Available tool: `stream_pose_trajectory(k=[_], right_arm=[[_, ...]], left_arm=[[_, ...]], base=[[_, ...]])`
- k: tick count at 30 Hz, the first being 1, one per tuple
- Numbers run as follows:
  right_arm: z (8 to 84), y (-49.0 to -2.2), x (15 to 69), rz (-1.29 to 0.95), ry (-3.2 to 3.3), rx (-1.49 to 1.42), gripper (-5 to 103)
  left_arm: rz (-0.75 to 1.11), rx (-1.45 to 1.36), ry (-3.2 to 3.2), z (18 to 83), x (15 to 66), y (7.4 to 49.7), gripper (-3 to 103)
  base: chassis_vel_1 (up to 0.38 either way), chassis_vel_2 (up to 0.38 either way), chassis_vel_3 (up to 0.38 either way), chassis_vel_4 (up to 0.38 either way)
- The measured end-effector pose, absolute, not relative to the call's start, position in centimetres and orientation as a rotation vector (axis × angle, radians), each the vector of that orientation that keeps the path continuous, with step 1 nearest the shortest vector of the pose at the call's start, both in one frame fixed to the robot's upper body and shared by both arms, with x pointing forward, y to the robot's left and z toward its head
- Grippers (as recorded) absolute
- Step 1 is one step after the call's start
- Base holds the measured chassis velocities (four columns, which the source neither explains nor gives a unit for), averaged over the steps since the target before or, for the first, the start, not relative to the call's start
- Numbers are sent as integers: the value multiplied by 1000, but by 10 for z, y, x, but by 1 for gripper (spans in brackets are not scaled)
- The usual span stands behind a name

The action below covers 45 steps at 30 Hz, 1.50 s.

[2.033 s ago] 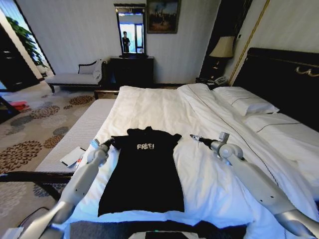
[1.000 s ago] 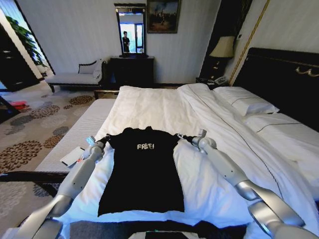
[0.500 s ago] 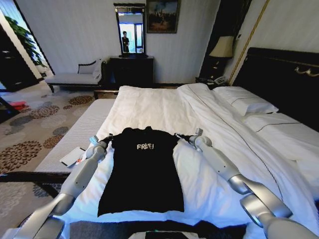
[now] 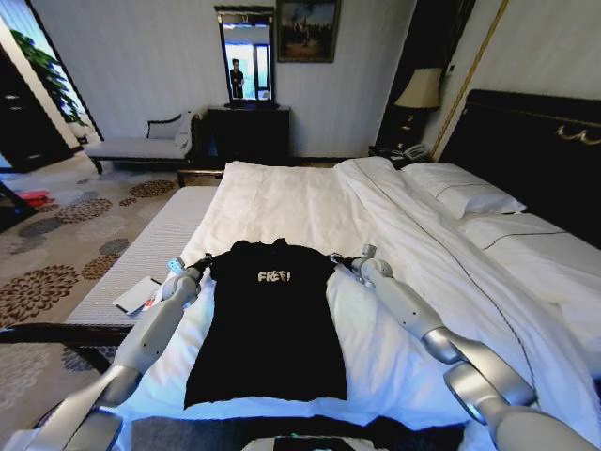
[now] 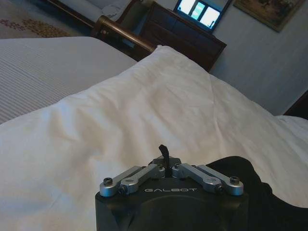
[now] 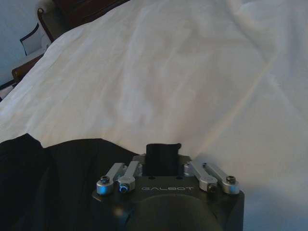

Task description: Fold the clothes on the bed.

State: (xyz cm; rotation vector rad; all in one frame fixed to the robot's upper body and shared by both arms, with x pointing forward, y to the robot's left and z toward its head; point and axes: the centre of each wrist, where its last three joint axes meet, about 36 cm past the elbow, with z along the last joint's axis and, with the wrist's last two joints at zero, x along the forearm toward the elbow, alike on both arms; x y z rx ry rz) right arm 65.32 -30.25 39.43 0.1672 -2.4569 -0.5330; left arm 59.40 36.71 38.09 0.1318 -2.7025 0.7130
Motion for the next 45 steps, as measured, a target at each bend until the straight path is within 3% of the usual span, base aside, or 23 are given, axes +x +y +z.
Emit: stream_pose_trajectory(k=[2, 3, 5, 7, 10, 31, 44, 45], right_arm=[[396, -304, 653, -530, -2461, 165, 31], [396, -305, 651, -527, -2464, 166, 20], [396, -305, 650, -522, -2468, 164, 9], [397, -305, 650, -521, -2471, 163, 9], [401, -310, 650, -514, -2487, 155, 1], [410, -319, 661, -498, -2599, 109, 1], [398, -316, 649, -440, -2574, 128, 1], [397, -317, 648, -442, -2574, 127, 1]], left_arm=[[714, 132, -2704, 381, 594, 367, 1], [714, 131, -2705, 382, 595, 368, 1], [716, 134, -2707, 383, 597, 368, 1], [717, 134, -2707, 383, 598, 368, 1], [718, 139, -2711, 386, 604, 369, 1], [704, 93, -2765, 424, 664, 364, 1], [670, 107, -2719, 395, 640, 361, -2], [669, 112, -2715, 394, 637, 360, 3]], base=[[0, 0, 0, 0], [0, 0, 0, 0], [0, 0, 0, 0], [0, 0, 0, 0], [0, 0, 0, 0], [0, 0, 0, 0], [0, 0, 0, 0], [0, 0, 0, 0]])
